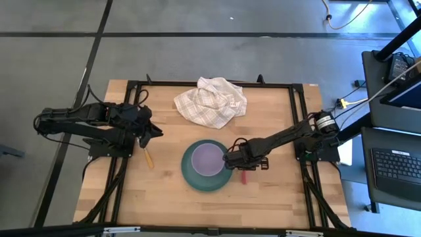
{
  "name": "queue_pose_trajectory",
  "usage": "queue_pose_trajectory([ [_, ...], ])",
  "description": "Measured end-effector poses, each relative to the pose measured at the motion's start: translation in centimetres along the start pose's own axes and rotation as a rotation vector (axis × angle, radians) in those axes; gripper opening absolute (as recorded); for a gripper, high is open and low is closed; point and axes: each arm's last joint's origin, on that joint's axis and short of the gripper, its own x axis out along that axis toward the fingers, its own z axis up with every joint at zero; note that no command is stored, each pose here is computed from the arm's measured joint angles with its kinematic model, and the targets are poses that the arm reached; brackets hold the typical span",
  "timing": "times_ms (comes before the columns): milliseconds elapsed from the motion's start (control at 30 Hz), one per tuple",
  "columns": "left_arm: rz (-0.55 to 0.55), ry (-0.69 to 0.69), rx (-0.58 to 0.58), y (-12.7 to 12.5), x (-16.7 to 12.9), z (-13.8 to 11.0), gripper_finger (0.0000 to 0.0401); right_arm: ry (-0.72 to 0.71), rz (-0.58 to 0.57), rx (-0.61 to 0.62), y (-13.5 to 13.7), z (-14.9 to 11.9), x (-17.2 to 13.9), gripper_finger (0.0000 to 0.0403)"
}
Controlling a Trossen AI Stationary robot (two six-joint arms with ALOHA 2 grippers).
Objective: Set table place
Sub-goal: Put the red fork on the right of the light blue plate on the table, then put the yellow spoon on the purple bowl
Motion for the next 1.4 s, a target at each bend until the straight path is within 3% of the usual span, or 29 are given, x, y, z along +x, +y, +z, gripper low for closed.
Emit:
queue_pose_trajectory([
  [333, 0.015, -0.011, -0.001, 0.0, 0.0, 0.0, 0.0086, 0.019, -0.007, -0.007, 0.7, -0.1, 1.9, 0.0052],
  [600, 0.015, -0.01, -0.009, 0.0, 0.0, 0.0, 0.0086, 0.012, -0.012, -0.009, 0.7, 0.0, 1.9, 0.0104],
  [867, 0.015, -0.011, -0.009, 0.0, 0.0, 0.0, 0.0086, 0.026, -0.006, -0.014, 0.8, -0.1, 1.8, 0.0115],
  [1100, 0.015, -0.011, -0.009, 0.0, 0.0, 0.0, 0.0086, 0.054, 0.017, -0.063, 1.7, -0.5, 0.6, 0.0116],
  [1400, 0.015, -0.011, -0.01, 0.0, 0.0, 0.0, 0.0086, 0.079, -0.085, -0.121, 2.5, -1.0, -3.8, 0.0117],
])
